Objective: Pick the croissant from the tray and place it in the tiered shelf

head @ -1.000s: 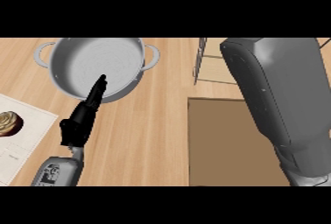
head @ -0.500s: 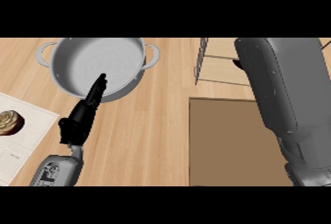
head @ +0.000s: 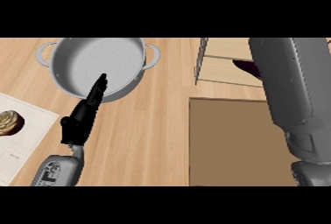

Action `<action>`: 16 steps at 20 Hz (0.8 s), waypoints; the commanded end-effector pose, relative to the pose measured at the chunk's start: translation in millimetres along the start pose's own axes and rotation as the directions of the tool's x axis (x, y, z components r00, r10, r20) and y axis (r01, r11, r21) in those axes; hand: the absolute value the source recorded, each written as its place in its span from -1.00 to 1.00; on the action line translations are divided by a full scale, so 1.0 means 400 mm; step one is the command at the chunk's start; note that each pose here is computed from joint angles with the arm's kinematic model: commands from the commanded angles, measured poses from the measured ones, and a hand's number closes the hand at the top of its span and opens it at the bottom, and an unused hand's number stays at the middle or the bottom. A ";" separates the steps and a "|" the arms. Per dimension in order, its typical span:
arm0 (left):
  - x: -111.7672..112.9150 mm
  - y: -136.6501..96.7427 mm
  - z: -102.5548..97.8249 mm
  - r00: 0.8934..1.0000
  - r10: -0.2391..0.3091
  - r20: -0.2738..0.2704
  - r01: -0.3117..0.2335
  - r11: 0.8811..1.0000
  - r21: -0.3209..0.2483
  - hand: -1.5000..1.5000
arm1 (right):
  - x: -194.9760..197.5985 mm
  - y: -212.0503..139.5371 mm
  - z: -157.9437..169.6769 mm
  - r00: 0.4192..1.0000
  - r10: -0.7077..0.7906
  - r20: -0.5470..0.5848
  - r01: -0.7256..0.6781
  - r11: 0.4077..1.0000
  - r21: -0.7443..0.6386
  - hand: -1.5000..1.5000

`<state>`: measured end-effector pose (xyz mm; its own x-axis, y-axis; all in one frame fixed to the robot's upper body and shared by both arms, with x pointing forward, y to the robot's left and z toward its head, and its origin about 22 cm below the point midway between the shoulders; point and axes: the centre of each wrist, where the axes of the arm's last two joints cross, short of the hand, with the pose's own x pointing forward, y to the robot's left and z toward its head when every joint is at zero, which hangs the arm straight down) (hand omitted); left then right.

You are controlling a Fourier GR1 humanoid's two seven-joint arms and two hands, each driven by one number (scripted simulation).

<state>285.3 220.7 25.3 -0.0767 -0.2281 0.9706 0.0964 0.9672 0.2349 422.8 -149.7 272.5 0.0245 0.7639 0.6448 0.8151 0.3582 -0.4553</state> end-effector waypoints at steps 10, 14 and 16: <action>-0.034 -0.005 0.004 0.999 0.011 -0.050 -0.011 1.000 0.000 0.00 | -0.171 0.003 -0.029 0.948 0.257 -0.187 -0.274 0.959 -0.070 -1.00; -0.031 0.017 -0.005 0.998 0.014 -0.059 -0.014 1.000 0.006 0.00 | -0.083 -0.004 0.006 0.967 0.128 -0.219 -0.149 0.986 -0.081 -1.00; -0.027 -0.029 -0.006 0.999 0.017 -0.046 -0.017 1.000 0.011 0.00 | -0.119 -0.049 -0.041 0.974 0.052 -0.220 -0.076 0.992 -0.102 -1.00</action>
<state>289.6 221.8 24.3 -0.0805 -0.2278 0.9704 0.0762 0.9693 0.2338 424.9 -193.6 252.0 0.2558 0.6903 0.6768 0.8430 0.1833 -0.5057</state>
